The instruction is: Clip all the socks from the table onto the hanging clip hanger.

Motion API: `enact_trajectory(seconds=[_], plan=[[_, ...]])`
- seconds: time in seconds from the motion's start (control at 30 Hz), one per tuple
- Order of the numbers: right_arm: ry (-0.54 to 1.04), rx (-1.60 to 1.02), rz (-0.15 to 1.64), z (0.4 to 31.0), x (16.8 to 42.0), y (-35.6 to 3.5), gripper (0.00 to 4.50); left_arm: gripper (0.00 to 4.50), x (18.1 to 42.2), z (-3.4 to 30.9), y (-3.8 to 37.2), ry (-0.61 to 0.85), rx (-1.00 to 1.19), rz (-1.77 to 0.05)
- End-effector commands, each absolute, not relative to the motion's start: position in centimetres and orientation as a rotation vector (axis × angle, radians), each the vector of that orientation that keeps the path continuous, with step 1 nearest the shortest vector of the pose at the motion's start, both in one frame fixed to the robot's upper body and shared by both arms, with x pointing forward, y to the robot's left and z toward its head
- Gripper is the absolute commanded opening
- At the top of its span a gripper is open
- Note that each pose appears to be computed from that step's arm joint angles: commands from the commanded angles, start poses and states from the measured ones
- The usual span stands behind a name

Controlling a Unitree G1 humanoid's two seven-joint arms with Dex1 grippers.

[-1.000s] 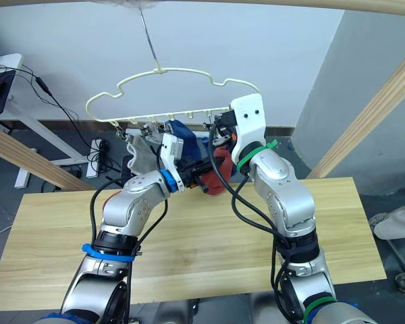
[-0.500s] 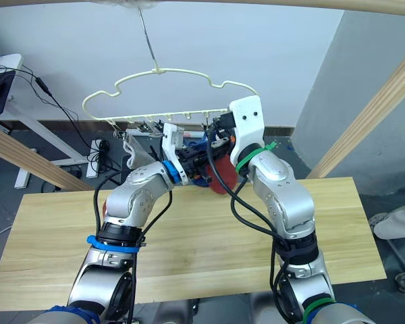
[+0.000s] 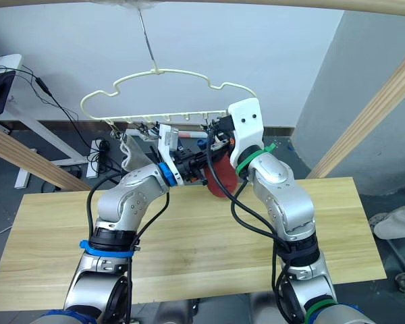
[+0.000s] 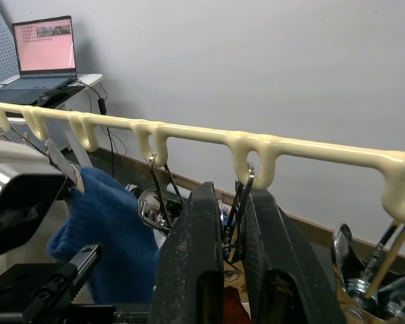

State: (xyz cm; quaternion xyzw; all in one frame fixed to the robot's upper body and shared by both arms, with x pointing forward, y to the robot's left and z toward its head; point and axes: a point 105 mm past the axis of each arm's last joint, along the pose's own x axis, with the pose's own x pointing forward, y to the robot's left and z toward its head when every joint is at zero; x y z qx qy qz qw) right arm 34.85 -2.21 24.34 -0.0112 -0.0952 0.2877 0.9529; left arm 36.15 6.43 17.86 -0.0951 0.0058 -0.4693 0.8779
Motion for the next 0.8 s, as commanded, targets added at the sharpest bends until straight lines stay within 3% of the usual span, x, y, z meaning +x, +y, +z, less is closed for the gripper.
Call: enact_trajectory(seconds=[0.03, 0.7, 0.8], plan=[[-0.26, -0.02, 0.614, 25.7, 33.8, -1.8, 0.07, 0.0, 35.7, 19.3, 6.1, -0.045, -0.188, -1.004], [-0.212, -0.02, 0.625, 24.5, 33.9, -1.7, 0.07, 0.0, 35.3, 20.6, 6.0, -0.086, -0.227, -1.032], [-0.211, -0.005, 0.613, 24.5, 33.9, -1.9, 0.98, 0.0, 35.3, 20.5, 6.0, -0.084, -0.222, -1.03]])
